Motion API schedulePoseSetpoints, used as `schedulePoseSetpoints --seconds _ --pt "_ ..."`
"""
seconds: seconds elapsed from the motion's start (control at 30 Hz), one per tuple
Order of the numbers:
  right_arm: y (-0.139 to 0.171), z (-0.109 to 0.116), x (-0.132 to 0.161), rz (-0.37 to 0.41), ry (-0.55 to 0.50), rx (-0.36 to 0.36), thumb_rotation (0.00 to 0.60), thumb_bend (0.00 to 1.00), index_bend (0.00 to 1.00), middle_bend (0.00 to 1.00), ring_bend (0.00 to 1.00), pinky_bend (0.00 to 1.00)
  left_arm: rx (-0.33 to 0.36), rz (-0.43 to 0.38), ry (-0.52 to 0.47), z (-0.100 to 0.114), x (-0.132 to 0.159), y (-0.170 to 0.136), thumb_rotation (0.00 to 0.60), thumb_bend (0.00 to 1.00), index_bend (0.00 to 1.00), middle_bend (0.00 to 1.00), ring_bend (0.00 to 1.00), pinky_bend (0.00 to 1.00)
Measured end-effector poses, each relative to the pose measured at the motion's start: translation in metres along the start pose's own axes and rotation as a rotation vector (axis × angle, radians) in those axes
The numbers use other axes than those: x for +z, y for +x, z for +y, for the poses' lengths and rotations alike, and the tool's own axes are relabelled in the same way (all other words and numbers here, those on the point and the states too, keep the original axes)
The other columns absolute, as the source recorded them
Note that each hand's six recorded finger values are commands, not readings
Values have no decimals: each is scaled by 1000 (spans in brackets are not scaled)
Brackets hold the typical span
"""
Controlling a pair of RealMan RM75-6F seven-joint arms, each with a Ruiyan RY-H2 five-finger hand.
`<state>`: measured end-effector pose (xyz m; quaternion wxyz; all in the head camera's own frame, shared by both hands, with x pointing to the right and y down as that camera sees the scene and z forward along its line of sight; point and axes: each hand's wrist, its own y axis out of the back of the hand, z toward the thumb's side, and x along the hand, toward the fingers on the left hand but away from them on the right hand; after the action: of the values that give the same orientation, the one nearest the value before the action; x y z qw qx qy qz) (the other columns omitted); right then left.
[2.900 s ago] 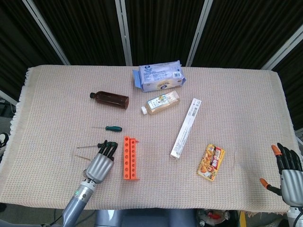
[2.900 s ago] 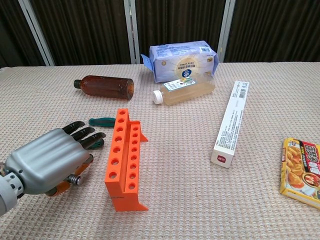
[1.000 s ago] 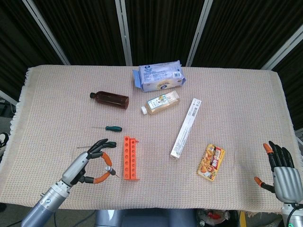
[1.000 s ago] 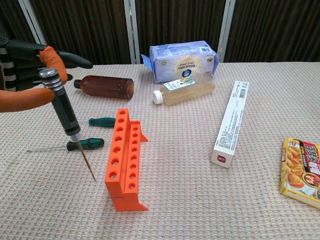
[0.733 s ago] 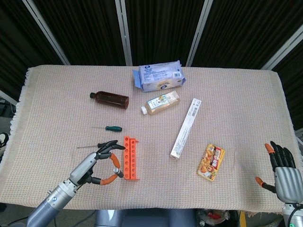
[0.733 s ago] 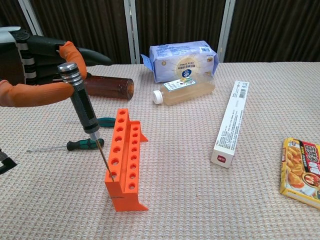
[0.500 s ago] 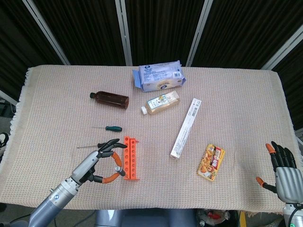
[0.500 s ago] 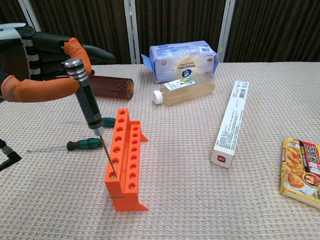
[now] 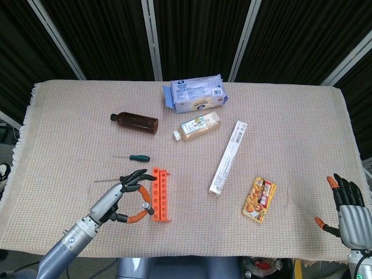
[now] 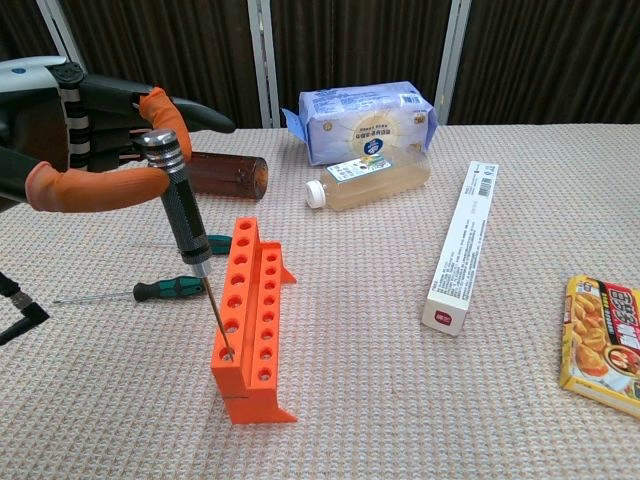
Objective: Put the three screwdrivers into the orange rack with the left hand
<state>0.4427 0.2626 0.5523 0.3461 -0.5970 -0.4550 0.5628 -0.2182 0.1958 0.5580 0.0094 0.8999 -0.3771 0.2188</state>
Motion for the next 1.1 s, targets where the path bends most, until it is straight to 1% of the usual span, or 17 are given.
schedulePoseSetpoints --seconds 0.33,0.6,1.1 --pt "0 0 -1 -4 0 2 600 0 0 0 0 0 8 6 21 0 -1 5 600 500 742 153 0 0" --pt "-1 0 0 -2 0 1 600 0 0 0 0 0 14 -12 27 3 4 3 600 500 742 153 0 0" --pt "-1 -1 -1 -7 3 6 600 0 0 0 0 0 -8 6 34 0 0 3 600 500 744 153 0 0"
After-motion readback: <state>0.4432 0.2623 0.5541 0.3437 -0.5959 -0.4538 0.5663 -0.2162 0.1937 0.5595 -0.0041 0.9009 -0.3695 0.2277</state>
